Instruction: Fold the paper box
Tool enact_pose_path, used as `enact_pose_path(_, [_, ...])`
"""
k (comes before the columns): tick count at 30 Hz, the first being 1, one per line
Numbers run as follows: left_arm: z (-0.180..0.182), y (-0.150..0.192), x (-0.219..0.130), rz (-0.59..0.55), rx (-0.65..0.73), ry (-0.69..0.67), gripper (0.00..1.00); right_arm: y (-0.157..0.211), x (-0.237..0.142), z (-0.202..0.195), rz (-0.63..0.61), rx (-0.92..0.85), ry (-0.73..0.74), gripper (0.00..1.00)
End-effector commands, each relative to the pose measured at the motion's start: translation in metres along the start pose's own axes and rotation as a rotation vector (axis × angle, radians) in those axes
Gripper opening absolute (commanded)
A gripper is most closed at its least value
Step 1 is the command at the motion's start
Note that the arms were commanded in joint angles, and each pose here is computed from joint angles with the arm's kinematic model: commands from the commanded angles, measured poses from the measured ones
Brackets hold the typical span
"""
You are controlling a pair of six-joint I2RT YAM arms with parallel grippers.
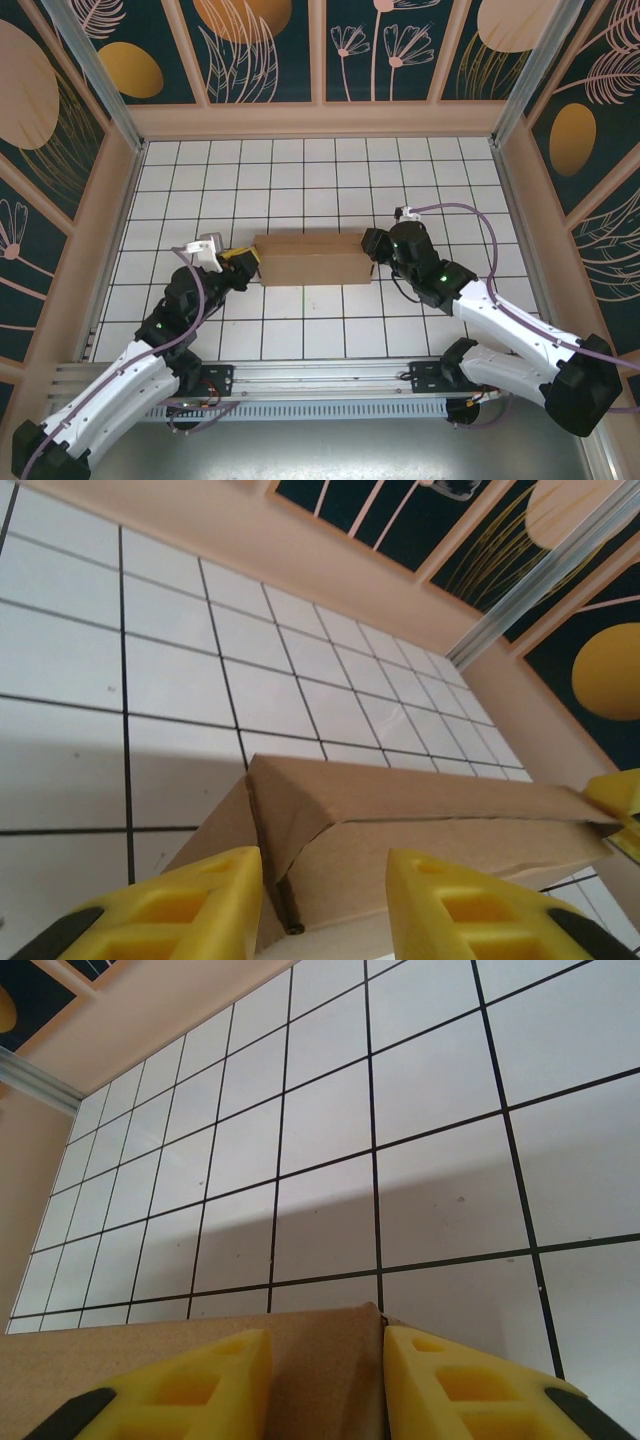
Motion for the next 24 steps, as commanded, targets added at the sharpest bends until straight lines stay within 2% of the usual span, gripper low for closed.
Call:
enact_pose_path(1, [-0.006,-0.021,-0.005,-0.05,0.014,-0.025,0.41,0.008,0.003,-0.02,0.001,-0.017,0.103,0.35])
enact_pose_path(3, [-0.006,-0.03,-0.005,-0.071,0.001,-0.056,0.51,0.009,0.003,-0.021,0.001,-0.019,0.106,0.35])
enact_pose_path(5, [-0.007,-0.037,-0.002,-0.083,-0.013,-0.071,0.57,0.009,0.004,-0.02,0.001,-0.021,0.104,0.35])
enact_pose_path(8, [-0.008,-0.04,0.012,-0.053,-0.042,-0.092,0.6,0.01,0.005,-0.019,0.004,-0.023,0.102,0.35])
enact_pose_path(12, [-0.008,-0.031,0.028,0.003,-0.081,-0.083,0.56,0.009,0.006,-0.018,-0.004,-0.032,0.111,0.35])
enact_pose_path(17, [-0.001,-0.017,0.03,0.018,-0.131,-0.106,0.48,0.01,0.006,-0.017,-0.005,-0.036,0.111,0.35])
enact_pose_path(24, [0.006,0.007,0.025,0.007,-0.25,-0.059,0.3,0.018,0.01,-0.023,0.013,-0.05,0.127,0.34])
Point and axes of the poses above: each hand's point on the last joint's axis, 136 mm out from that joint toward the fingers, its own x axis out along the fingers, its own z axis along the line the jaws close on, y = z × x, the point moved 9 cm from there along -x, back along the fingers, and after that the axes turned 14 degrees about x, right-handed, at the moved point
